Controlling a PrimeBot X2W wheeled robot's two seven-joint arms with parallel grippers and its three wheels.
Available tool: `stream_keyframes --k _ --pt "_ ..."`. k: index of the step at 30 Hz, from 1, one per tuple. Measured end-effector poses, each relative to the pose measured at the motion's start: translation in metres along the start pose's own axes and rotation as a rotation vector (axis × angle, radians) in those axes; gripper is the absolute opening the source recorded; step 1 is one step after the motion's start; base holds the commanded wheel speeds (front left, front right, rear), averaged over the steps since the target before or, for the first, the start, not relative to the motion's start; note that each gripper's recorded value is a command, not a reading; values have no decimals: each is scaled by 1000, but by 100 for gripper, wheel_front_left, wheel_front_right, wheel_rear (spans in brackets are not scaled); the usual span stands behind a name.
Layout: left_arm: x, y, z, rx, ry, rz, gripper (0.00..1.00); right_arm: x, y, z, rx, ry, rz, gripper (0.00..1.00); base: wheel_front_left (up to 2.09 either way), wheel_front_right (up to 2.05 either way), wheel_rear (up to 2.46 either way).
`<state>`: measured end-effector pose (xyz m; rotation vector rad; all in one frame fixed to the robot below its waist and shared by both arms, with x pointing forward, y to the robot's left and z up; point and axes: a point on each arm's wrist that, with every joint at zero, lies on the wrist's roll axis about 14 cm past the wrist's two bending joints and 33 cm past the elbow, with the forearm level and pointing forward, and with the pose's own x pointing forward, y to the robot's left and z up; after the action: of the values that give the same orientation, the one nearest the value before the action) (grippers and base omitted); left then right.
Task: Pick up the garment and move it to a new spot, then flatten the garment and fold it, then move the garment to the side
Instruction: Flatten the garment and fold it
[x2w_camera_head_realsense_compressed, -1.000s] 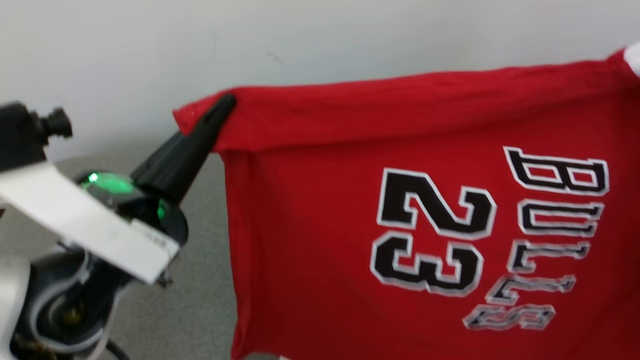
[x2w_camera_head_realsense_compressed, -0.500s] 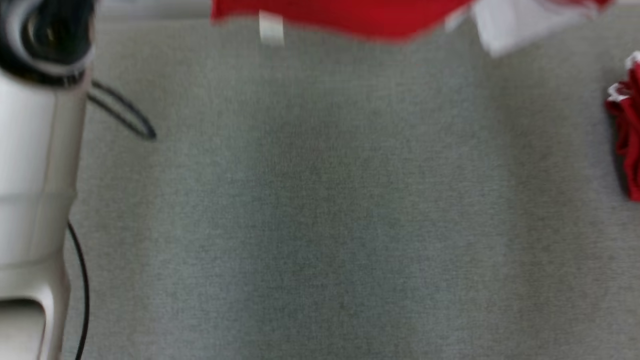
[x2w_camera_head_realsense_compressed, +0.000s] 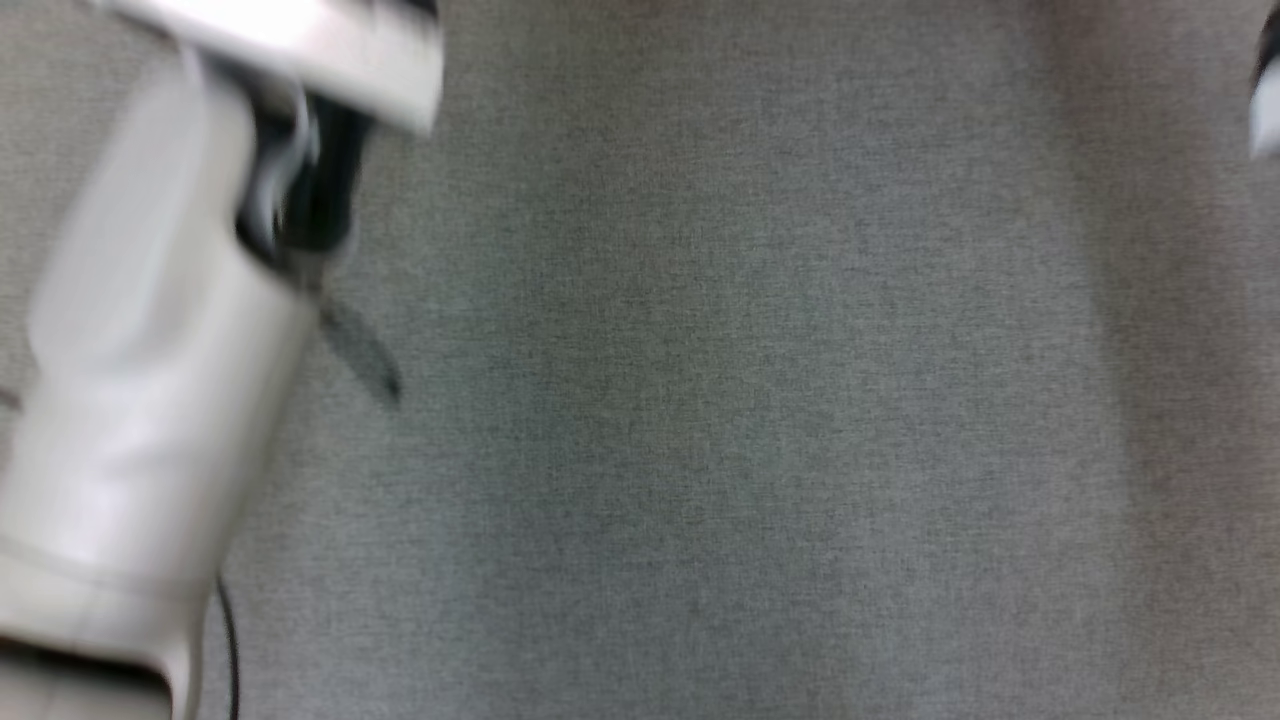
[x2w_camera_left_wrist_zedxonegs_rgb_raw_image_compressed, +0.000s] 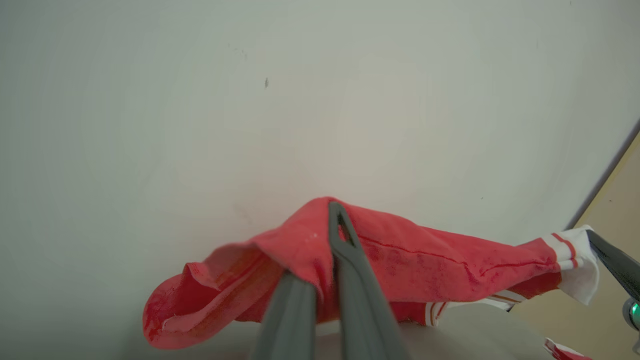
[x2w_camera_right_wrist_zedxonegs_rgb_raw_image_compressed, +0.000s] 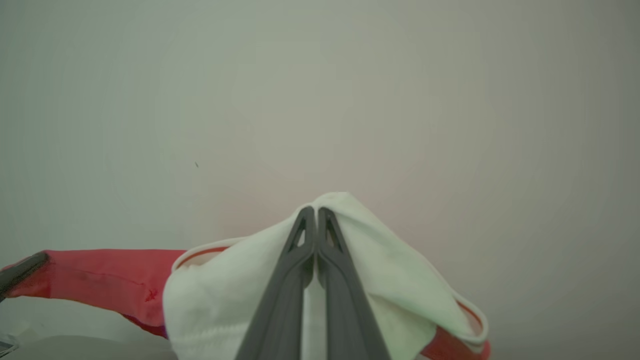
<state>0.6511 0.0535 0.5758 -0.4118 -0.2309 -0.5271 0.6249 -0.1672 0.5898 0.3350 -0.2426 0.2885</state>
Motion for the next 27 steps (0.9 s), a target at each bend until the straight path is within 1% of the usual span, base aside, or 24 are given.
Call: stream_keyframes --k 3,5,7,10,11,13,18,21,23,27 --pt "-42 8 -30 -40 84 43 0 -43 -12 -25 30 68 -44 0 0 0 0" --pt "-69 8 -39 -64 112 69 0 -76 -16 -43 39 134 -71 0 0 0 0" --pt "-93 1 -45 -77 135 82 0 -105 -15 -54 56 183 -90 0 0 0 0" --pt "-134 -7 -54 -124 171 130 0 -149 -11 -67 84 260 -120 0 0 0 0" --pt "-146 -11 -56 -139 179 146 0 -163 -9 -70 90 282 -128 0 0 0 0" --pt "-170 -22 -60 -128 212 152 0 -192 -4 -75 117 322 -153 0 0 0 0" --pt "-233 -52 -69 -168 289 187 0 -262 12 -81 146 431 -197 0 0 0 0" --pt "-261 -67 -65 -194 293 218 0 -303 25 -85 179 499 -224 0 0 0 0" --pt "-277 -74 -62 -191 298 234 0 -325 29 -85 184 532 -243 0 0 0 0" --pt "-311 -90 -67 -228 333 278 0 -361 32 -89 174 606 -277 0 0 0 0"
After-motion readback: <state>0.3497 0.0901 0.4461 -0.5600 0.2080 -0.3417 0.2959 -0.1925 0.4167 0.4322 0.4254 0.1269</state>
